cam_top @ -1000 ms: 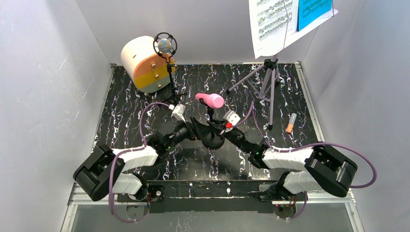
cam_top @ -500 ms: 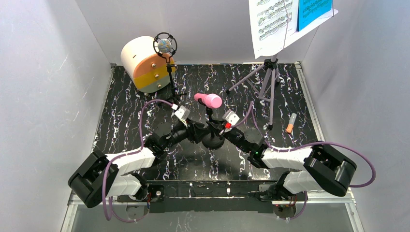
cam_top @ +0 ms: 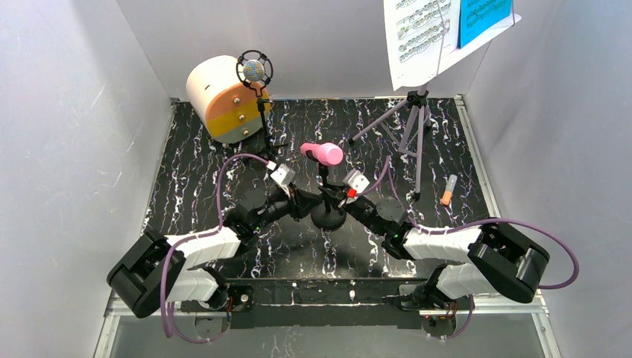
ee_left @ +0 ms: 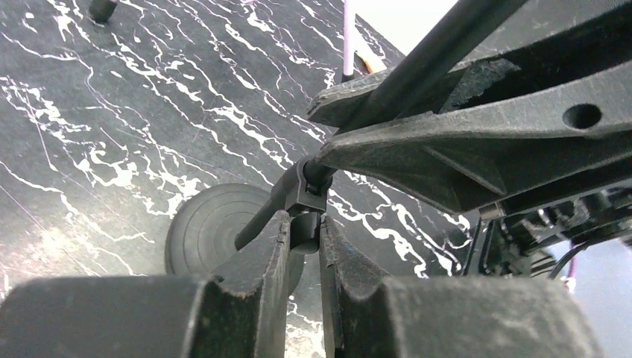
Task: Pack up the instrument practice props
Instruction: Unscrew the knob on the microphone stand.
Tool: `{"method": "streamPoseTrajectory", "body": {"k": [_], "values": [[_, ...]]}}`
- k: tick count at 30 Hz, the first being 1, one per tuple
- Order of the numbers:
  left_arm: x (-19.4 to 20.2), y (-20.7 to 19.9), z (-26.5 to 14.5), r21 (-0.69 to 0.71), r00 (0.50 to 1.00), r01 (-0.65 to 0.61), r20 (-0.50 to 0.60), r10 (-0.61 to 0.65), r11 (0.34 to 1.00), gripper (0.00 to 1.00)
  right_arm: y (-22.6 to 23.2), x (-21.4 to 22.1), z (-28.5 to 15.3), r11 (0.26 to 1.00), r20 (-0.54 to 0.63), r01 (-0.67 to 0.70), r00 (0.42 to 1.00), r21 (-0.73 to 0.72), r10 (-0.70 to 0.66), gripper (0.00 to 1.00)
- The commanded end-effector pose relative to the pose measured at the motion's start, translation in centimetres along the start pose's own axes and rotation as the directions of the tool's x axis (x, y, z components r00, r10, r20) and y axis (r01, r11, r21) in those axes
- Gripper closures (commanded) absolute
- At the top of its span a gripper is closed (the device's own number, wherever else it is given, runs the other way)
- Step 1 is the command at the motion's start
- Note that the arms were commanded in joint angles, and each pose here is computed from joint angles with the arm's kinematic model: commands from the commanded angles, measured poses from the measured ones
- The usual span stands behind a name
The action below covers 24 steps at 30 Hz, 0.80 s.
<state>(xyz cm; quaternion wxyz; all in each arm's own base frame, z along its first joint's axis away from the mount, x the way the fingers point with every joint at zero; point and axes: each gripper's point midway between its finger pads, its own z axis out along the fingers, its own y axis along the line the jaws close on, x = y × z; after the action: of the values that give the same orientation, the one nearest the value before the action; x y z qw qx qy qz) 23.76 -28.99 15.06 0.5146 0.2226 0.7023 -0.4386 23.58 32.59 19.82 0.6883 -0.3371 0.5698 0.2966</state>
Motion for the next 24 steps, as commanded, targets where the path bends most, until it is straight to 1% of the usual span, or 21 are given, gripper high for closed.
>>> {"method": "streamPoseTrajectory", "body": {"k": [1,3,5,7,8,11,14,16,17,20,22,24], "values": [[-1.2,0.3,0.8,-0.057,0.975,0.221,0.054,-0.218,0.974,1.0,2.4,7.2,-2.1,0.995,-0.253,-0.005,0.967,-0.102,-0.021,0.99],[-1.1,0.4,0.9,-0.072,0.943,0.331,0.066,-0.326,0.941,1.0,2.4,7.2,-2.1,0.995,-0.254,-0.005,0.967,-0.1,-0.021,0.99],[-1.1,0.6,0.8,-0.086,0.895,0.443,0.099,-0.434,0.893,1.0,2.4,7.2,-2.0,0.995,-0.253,-0.005,0.967,-0.102,-0.021,0.99],[-1.0,1.1,0.5,-0.106,0.824,0.563,0.144,-0.547,0.82,1.0,2.5,7.2,-2.0,0.995,-0.254,-0.006,0.967,-0.103,-0.021,0.99],[-0.8,1.5,0.3,-0.117,0.78,0.623,0.167,-0.603,0.773,1.0,2.5,7.2,-2.0,0.995,-0.255,-0.006,0.967,-0.103,-0.02,0.99],[-0.5,2.5,-0.3,-0.121,0.616,0.786,0.237,-0.751,0.606,1.0,2.5,7.2,-2.0,0.995,-0.258,-0.006,0.966,-0.103,-0.021,0.99],[-0.6,2.5,-0.4,-0.081,0.447,0.893,0.27,-0.853,0.443,1.0,2.4,7.3,-2.0,0.995,-0.261,-0.006,0.965,-0.1,-0.02,0.99],[-1.0,2.3,-0.2,-0.054,0.378,0.924,0.267,-0.887,0.377,1.0,2.4,7.3,-1.9,0.995,-0.262,-0.007,0.965,-0.099,-0.019,0.99],[-1.2,2.1,-0.1,-0.041,0.352,0.934,0.263,-0.898,0.354,1.0,2.4,7.4,-1.9,0.995,-0.266,-0.007,0.964,-0.098,-0.019,0.99],[-1.7,1.7,0.1,-0.016,0.298,0.953,0.25,-0.921,0.303,1.0,2.4,7.3,-1.9,0.995,-0.267,-0.009,0.964,-0.097,-0.018,0.99],[-1.8,1.6,0.2,-0.007,0.292,0.954,0.247,-0.924,0.3,1.0,2.4,7.3,-1.9,0.995,-0.267,-0.009,0.964,-0.097,-0.017,0.99],[-1.7,1.9,0.1,-0.014,0.307,0.949,0.252,-0.918,0.313,1.0,2.4,7.3,-1.9,0.995,-0.266,-0.007,0.964,-0.096,-0.019,0.99]]}}
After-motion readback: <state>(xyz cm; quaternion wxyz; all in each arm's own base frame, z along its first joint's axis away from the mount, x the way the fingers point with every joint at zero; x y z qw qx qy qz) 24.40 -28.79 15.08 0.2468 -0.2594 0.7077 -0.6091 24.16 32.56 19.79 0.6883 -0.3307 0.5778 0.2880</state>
